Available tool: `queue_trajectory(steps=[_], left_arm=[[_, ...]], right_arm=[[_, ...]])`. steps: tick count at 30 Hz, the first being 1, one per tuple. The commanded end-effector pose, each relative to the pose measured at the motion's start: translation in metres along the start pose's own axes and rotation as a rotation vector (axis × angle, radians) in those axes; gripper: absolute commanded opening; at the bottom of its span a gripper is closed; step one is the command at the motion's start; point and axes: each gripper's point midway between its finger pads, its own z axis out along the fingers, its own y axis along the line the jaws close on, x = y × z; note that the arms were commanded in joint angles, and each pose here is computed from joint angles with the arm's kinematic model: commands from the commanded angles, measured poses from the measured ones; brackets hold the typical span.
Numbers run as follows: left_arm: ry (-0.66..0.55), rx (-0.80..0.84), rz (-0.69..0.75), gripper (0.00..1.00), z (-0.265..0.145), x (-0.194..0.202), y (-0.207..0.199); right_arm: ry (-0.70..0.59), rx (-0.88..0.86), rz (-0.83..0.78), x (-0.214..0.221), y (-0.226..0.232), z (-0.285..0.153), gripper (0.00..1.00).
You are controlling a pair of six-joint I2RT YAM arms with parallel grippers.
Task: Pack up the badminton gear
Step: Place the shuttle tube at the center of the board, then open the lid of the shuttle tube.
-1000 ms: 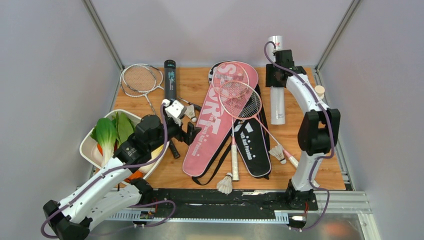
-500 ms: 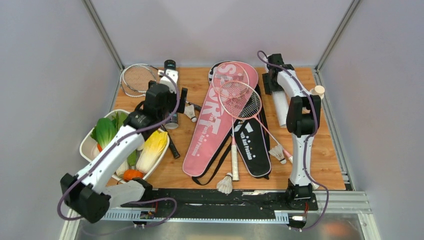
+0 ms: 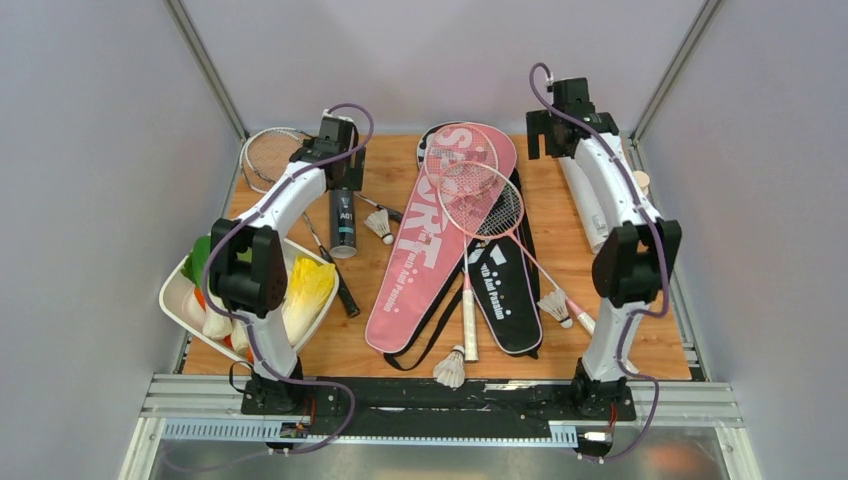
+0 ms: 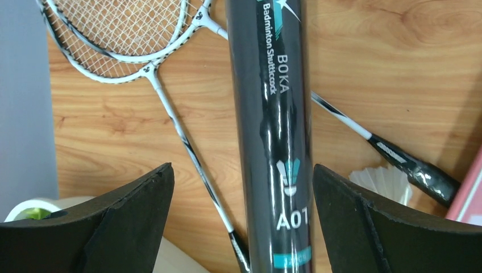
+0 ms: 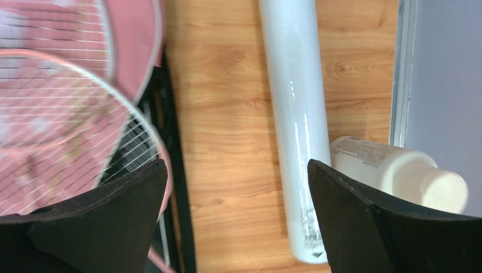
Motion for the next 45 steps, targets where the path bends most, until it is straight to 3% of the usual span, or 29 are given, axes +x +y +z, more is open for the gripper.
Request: queue_trajectory(steps=[1, 8, 16, 23, 26, 32, 40, 45], left_arm=[[0.003, 0.01, -0.047, 0.97, 0.009, -0.019, 0.003], [0.077, 0.094, -0.05, 0.93, 0.053, -0.008, -0.01], [0.152, 0.084, -0.052, 0.9, 0.088, 0.016, -0.016], [0.2, 0.086, -0.065, 0.78, 0.105, 0.032, -0.021], [0.189, 0.09, -0.071, 0.67, 0.101, 0.028, -0.02], [0.049, 0.172, -0.099, 0.43, 0.058, -0.022, -0.02], [-0.194, 0.355, -0.085, 0.35, -0.033, -0.087, -0.022], [-0.389, 0.593, -0.006, 0.29, -0.097, -0.092, -0.044]], right_arm=[[-0.234, -0.126, 0.069, -0.045, 0.015, -0.087, 0.99], [-0.42, -0.292, 0.156, -0.048, 0.034, -0.139, 0.97], [-0.442, -0.377, 0.173, -0.046, 0.046, -0.155, 0.96], [-0.468, -0.401, 0.17, -0.052, 0.05, -0.165, 0.96], [-0.478, -0.389, 0.169, -0.052, 0.046, -0.17, 0.96], [-0.511, -0.437, 0.181, -0.054, 0.049, -0.193, 0.96], [-0.517, -0.526, 0.196, -0.045, 0.063, -0.217, 0.95], [-0.509, -0.592, 0.213, -0.039, 0.072, -0.228, 0.95]])
